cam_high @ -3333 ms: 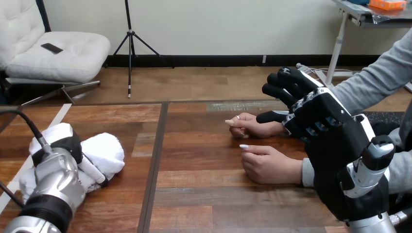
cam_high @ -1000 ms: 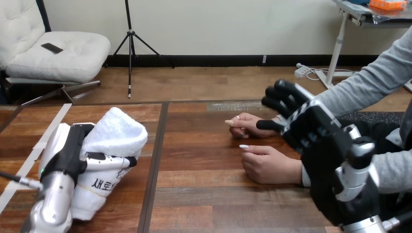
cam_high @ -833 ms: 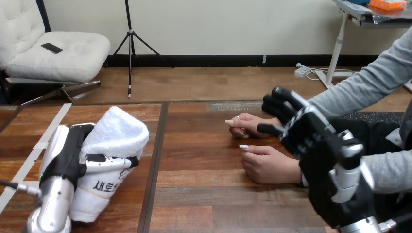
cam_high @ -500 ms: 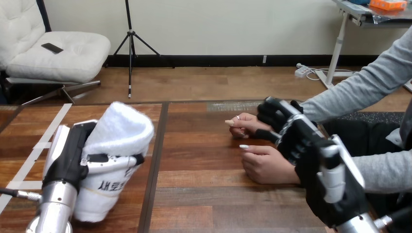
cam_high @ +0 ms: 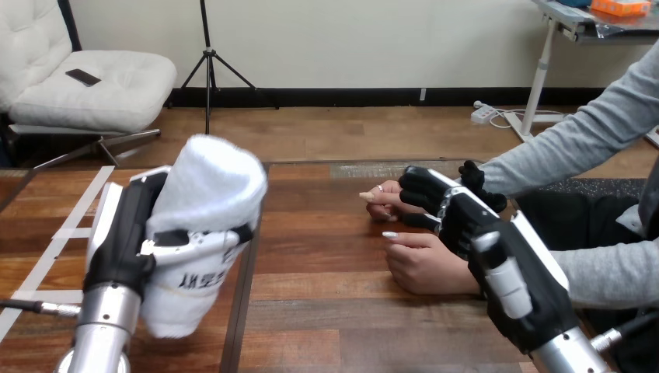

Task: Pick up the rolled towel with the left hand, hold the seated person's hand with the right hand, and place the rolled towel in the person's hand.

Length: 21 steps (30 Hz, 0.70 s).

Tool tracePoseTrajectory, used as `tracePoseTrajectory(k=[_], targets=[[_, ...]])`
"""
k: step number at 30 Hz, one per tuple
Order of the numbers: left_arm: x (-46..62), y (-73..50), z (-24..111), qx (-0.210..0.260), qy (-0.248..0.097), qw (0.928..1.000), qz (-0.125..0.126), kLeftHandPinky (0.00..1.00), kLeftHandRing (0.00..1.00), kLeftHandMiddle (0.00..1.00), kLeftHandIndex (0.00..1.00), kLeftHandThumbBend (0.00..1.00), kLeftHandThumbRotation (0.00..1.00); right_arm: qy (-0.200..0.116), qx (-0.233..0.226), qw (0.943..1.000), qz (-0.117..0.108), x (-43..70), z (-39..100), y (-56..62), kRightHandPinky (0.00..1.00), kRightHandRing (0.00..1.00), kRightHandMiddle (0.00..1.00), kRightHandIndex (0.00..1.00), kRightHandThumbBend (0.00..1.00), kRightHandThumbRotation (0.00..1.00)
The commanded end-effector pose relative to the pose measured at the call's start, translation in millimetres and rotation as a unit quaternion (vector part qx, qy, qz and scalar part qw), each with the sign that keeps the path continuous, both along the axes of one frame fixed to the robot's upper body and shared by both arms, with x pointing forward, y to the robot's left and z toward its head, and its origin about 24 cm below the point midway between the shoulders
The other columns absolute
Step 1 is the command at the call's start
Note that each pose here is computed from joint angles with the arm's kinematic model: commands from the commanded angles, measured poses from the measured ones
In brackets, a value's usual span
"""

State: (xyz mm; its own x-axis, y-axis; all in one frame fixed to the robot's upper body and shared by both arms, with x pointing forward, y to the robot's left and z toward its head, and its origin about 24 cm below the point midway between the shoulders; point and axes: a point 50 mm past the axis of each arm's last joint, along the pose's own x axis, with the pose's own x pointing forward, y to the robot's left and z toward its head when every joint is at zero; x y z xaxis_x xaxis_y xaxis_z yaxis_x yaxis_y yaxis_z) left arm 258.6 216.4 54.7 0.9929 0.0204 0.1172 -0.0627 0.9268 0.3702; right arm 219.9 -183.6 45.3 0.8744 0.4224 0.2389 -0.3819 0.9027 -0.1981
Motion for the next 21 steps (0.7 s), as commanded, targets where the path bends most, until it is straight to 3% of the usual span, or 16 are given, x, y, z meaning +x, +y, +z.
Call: tracePoseTrajectory(k=[1,21], targets=[[3.1,-4.1,28.2,-0.031,-0.082,0.9961,-0.011,0.28,0.33,0.38,0.4,0.65,0.0,-0.045,-0.032,0.9985,0.004,17.9,16.3,-4.6,0.81,0.87,0.88,0.86,0.94,0.97],[-4.0,-18.2,30.9,-0.058,-0.109,0.9918,-0.032,0.28,0.33,0.38,0.41,0.63,0.0,-0.053,-0.093,0.9943,0.006,39.5,16.1,-17.2,0.81,0.85,0.87,0.85,0.95,0.86]])
